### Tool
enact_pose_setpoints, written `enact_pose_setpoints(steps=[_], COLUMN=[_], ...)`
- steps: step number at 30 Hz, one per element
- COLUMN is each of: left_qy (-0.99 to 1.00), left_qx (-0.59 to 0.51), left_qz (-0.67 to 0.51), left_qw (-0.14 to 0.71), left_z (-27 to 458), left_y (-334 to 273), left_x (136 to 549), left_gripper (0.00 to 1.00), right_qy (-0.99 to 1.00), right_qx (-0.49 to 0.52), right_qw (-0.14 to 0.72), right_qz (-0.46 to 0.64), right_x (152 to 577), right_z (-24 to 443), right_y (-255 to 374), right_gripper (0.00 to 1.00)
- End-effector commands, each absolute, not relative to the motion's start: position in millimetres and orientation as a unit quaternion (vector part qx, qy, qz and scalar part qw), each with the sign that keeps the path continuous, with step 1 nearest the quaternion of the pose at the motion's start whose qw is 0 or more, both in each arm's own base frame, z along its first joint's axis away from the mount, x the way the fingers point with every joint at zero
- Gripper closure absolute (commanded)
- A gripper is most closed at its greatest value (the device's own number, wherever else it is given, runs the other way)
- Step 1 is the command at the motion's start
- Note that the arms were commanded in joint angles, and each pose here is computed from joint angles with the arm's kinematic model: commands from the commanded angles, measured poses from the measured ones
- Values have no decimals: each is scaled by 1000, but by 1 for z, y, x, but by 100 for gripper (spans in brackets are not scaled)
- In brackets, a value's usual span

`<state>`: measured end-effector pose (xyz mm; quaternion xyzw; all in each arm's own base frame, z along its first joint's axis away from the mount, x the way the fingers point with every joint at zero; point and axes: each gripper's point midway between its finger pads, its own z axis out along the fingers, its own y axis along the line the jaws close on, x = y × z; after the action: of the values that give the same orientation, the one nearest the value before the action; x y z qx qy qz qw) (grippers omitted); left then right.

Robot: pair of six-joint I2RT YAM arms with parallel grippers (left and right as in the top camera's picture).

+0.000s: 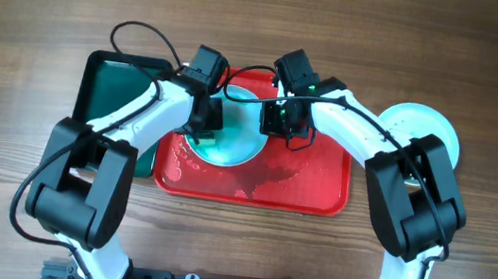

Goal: Clean dirty plates on tray and stack at the side
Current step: 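Hold the plate with the right gripper and scrub it with the sponge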

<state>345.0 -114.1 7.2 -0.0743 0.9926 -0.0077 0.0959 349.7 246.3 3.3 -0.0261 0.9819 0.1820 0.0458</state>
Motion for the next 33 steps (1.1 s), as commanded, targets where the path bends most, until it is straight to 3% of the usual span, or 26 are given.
enact_pose_setpoints(steps=[1, 5, 10, 18, 21, 24, 27, 33], left_qy=[982, 978, 976, 933, 948, 996, 985, 969], left_qx=[-99, -102, -60, 111, 101, -2, -114, -143], left_qz=[115, 46, -116, -335, -300, -87, 90, 82], left_qw=[117, 176, 172, 66, 26, 19, 97, 186], left_z=[-11, -7, 0, 23, 12, -18, -15, -4], left_y=[-67, -95, -155, -228, -213, -140, -76, -81], left_x=[343, 376, 387, 330, 312, 313, 335, 374], left_gripper=[96, 95, 96, 96, 96, 96, 96, 96], right_qy=[986, 986, 986, 986, 986, 986, 985, 985], right_qx=[-20, -20, -21, -21, -21, -22, -22, -22], right_qw=[54, 53, 54, 54, 54, 53, 53, 54], right_qz=[159, 159, 159, 159, 159, 159, 161, 163], right_x=[358, 358, 358, 358, 358, 358, 358, 358], right_z=[-3, -3, -3, -3, -3, -3, -3, -2], right_y=[234, 234, 234, 234, 234, 234, 235, 235], right_gripper=[96, 96, 96, 96, 96, 96, 96, 96])
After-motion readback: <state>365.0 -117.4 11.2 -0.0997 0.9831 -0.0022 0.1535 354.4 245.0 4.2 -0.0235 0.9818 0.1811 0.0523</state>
